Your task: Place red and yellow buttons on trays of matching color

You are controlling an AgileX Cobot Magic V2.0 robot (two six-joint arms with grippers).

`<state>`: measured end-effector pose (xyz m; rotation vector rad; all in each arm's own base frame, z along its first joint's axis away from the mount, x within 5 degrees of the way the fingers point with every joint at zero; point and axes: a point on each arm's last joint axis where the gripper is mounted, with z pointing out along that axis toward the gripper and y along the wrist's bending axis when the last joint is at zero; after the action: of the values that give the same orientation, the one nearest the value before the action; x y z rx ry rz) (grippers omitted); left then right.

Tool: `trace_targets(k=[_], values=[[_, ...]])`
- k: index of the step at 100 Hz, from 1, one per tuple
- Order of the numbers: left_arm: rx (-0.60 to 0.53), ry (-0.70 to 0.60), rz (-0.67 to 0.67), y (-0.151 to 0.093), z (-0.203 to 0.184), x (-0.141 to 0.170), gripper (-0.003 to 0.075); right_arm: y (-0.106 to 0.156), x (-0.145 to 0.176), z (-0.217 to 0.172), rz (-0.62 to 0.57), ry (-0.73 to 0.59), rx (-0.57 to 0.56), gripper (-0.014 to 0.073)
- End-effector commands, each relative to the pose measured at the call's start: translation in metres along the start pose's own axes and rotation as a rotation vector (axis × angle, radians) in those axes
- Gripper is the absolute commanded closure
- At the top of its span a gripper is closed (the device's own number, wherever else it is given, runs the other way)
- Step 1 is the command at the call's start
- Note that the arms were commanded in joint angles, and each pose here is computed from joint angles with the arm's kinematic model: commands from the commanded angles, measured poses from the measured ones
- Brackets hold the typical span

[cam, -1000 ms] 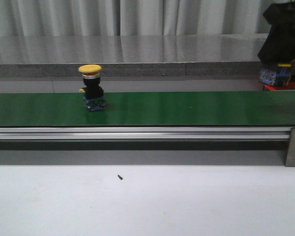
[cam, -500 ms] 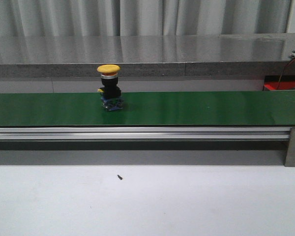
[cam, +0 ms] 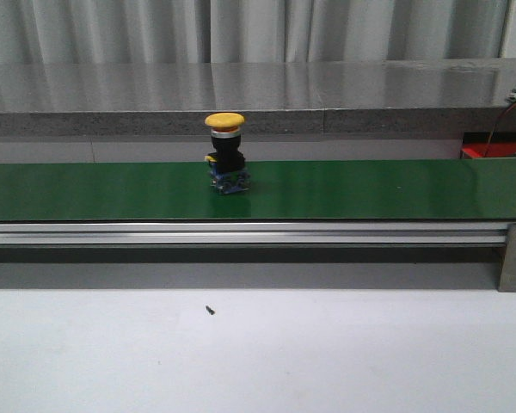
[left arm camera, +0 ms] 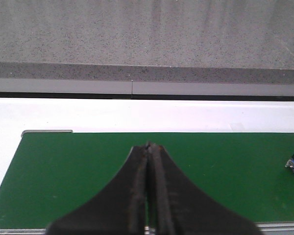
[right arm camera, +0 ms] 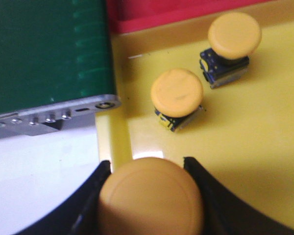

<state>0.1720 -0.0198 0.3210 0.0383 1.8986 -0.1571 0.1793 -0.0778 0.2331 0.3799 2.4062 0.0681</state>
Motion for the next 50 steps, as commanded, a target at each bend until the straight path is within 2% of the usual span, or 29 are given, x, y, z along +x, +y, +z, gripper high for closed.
trace_targets(k=[1,24,43,50], values=[[0.005,-0.107,-0.012,-0.002,-0.004,-0.017,0.074,-0.007,-0.006,0.006,0.056,-0.058,0.039,0.0473],[0.005,-0.107,-0.012,-0.002,-0.004,-0.017,0.074,-0.018,-0.005,0.032,0.115,-0.015,0.071,0.0472],[0.005,-0.107,-0.012,-0.002,-0.004,-0.017,0.074,-0.022,0.001,0.05,0.168,0.06,0.055,0.0468],[0.005,-0.107,-0.012,-0.002,-0.004,-0.017,0.074,-0.023,0.003,0.054,0.182,0.075,0.052,0.0435]])
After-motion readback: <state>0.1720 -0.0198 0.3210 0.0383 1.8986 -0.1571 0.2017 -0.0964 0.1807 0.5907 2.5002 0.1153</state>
